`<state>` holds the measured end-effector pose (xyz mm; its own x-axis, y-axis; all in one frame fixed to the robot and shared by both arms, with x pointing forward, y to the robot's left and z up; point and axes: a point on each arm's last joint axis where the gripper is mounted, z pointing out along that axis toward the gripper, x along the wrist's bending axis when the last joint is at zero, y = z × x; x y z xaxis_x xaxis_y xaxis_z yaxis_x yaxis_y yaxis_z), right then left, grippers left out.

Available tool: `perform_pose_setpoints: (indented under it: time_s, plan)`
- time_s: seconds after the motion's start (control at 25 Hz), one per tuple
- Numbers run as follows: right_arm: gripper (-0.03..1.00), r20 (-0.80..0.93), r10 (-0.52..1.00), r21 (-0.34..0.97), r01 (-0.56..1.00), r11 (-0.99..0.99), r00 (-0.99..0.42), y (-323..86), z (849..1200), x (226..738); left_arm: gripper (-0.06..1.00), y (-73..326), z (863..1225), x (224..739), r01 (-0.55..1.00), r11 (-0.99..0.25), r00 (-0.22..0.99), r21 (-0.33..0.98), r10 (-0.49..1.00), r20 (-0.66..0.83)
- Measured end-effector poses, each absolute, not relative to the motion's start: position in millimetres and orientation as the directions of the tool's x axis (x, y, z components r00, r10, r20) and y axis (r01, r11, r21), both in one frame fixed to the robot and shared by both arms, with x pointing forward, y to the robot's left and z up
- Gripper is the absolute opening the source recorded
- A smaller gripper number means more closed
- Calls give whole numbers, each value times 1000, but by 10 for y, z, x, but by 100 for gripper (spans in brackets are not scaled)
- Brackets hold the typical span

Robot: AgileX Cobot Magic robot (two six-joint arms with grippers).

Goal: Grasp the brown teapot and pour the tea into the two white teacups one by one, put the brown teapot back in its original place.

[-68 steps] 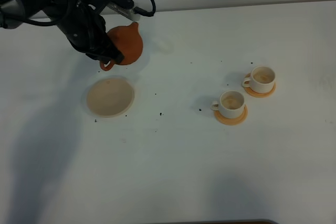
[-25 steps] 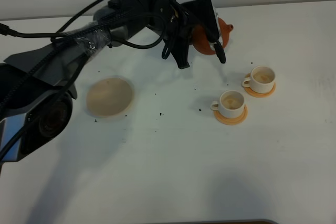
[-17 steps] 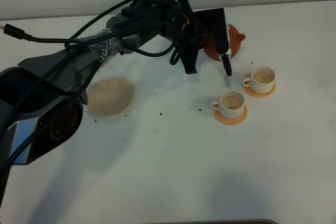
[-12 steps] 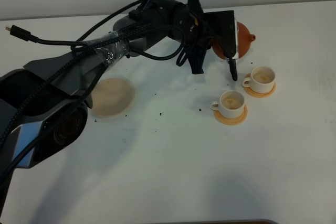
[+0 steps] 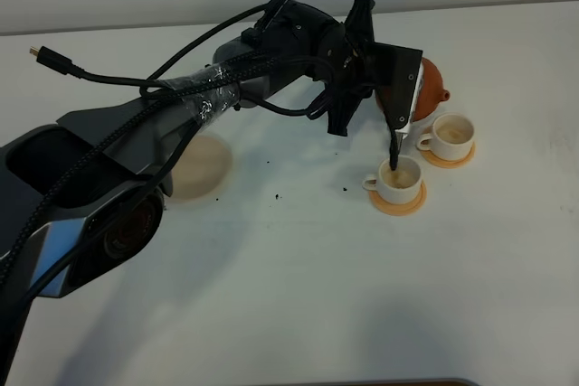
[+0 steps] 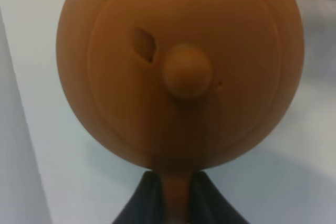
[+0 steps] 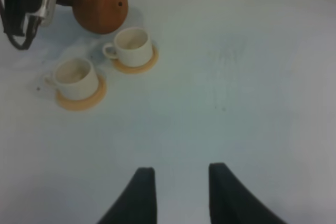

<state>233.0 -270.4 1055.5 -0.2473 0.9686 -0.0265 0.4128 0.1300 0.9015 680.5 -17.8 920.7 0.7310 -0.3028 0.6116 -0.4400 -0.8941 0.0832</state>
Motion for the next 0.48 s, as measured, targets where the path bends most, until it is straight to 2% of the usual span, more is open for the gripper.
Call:
perform_pose_setpoints:
  time_s: [0.48]
  plan:
    - [24, 14, 961, 908, 405, 103, -275, -2664, 10568, 2326, 11, -183, 9256, 6864, -516, -855, 614, -47, -407, 676]
